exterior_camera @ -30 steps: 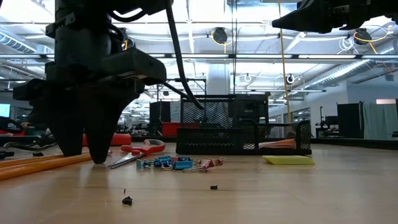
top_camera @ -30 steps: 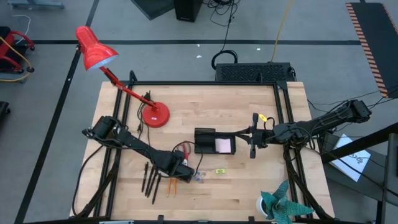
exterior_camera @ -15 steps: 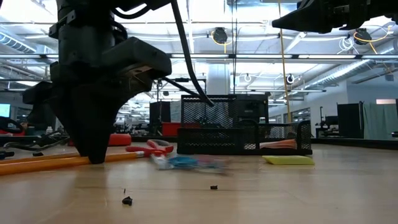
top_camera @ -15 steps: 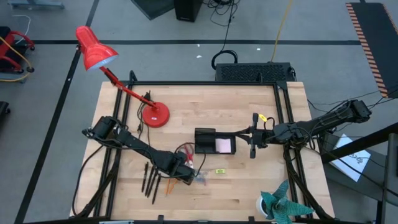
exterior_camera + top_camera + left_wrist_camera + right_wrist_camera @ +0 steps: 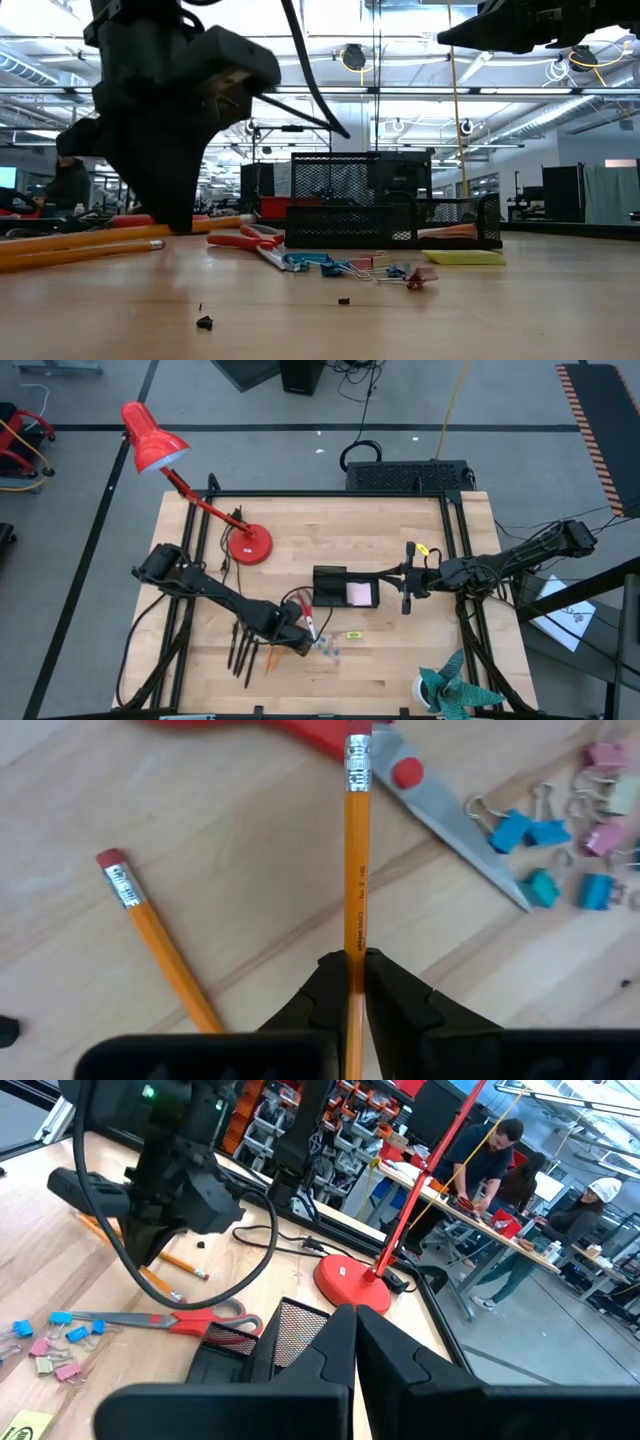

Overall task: Pick and place office supplies into organizer
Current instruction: Put the orange pencil into the black desk organizer

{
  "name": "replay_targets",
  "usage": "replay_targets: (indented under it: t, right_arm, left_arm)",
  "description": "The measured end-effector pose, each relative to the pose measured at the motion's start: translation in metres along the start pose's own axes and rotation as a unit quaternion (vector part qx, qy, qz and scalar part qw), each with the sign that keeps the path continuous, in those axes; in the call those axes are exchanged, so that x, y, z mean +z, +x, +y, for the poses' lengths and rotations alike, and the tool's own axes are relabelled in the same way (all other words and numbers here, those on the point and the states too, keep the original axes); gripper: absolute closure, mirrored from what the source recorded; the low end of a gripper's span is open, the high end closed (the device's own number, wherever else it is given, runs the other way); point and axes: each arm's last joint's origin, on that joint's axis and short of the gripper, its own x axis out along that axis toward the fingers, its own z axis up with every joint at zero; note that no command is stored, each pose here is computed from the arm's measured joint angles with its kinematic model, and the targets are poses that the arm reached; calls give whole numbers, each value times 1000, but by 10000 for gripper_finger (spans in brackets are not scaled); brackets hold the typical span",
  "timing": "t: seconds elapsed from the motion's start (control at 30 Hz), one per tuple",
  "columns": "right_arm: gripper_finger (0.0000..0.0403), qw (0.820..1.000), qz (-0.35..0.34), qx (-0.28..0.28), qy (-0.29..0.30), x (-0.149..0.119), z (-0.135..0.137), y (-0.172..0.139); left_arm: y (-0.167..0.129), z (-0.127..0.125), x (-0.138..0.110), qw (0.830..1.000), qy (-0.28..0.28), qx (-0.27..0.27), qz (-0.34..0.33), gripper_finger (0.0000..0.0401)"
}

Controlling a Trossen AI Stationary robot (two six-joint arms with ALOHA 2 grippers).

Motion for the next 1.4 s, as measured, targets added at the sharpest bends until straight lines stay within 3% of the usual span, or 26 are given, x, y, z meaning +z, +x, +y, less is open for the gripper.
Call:
replay_targets:
  t: [0.27,0.47,0.7,0.87,1.07,1.23,1.4]
  right_arm:
    - [399,1000,0,0,0,0,0,0]
    - [399,1000,0,0,0,0,0,0]
    - [399,1000,0,0,0,0,0,0]
    - [399,1000,0,0,0,0,0,0]
    - [399,1000,1,0,0,0,0,0]
    - [399,1000,1,0,0,0,0,0]
    - [399,1000,0,0,0,0,0,0]
  left_arm:
    - [-6,-4,2,999,17,-23,-14,367]
    - [-8,-14,4,995,59,-77,-31,366]
    - [-40,-21,15,978,107,-139,-115,366]
    - [-85,-18,26,943,162,-154,-246,366]
    - [-122,-10,41,890,221,-97,-386,366]
    - [-127,-10,64,856,240,-46,-456,366]
    - [-116,-12,94,834,261,-6,-486,366]
